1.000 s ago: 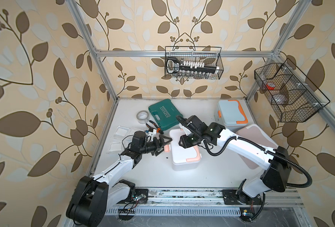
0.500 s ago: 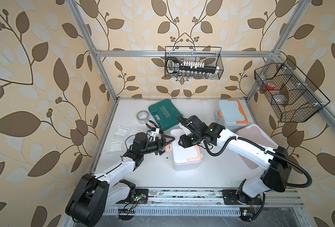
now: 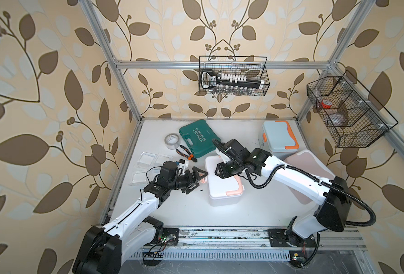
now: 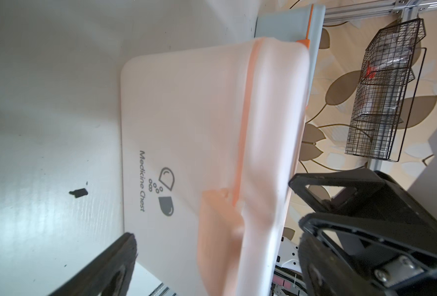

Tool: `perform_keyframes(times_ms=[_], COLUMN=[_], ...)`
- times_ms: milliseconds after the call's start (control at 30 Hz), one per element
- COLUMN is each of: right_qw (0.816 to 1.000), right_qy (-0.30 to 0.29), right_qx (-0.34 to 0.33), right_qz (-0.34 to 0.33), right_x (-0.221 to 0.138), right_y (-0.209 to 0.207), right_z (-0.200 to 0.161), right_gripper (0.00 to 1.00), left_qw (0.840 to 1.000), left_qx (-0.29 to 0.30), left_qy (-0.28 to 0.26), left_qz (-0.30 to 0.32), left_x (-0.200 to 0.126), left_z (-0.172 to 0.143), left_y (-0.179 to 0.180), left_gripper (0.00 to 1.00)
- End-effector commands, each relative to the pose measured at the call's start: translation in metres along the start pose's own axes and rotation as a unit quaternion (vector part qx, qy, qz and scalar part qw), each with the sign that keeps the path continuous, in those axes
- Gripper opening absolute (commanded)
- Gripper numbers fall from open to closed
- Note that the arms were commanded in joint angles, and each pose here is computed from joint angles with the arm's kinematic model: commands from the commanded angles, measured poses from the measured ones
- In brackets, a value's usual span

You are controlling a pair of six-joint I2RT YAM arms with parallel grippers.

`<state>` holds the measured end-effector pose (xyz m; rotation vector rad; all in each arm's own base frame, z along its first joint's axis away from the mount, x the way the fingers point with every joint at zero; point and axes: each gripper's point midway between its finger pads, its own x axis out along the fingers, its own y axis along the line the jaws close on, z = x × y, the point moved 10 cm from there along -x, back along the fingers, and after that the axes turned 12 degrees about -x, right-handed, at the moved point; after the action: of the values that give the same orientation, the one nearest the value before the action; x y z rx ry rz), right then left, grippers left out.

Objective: Open first aid kits and take out gauze
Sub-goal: Fasten the fastener of the first aid kit.

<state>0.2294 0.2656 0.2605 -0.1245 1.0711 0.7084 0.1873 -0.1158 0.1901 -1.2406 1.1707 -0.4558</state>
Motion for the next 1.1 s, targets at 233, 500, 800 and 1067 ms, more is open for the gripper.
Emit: perform_keyframes(times_ms=[233, 500, 800, 1067], right_qw=[0.998, 0.998, 0.998, 0.998], right_qy=[0.054, 0.055, 0.057, 0.057], right_qx=[0.001, -0.001, 0.000, 0.000], right_qz=[-0.016, -0.015, -0.014, -0.012], right_x=[0.013, 0.014, 0.017, 0.017], right_y=[-0.006, -0.006, -0.007, -0.007], right_z=[-0.021, -0.022, -0.022, -0.022], right_gripper=[0.41, 0.40, 0.39, 0.39], left_qw=[0.999, 0.996, 0.995, 0.995], left_qx=[0.047, 0.058, 0.061, 0.065], left_qy=[0.009, 0.032, 0.040, 0.046], left_qz=[-0.018, -0.061, -0.074, -0.066], left_x=[-0.022, -0.021, -0.016, -0.003], left_z=[-0.013, -0.011, -0.012, -0.013], left_y=[-0.030, -0.052, -0.060, -0.061], left_gripper=[0.99, 0.99, 0.99, 0.99])
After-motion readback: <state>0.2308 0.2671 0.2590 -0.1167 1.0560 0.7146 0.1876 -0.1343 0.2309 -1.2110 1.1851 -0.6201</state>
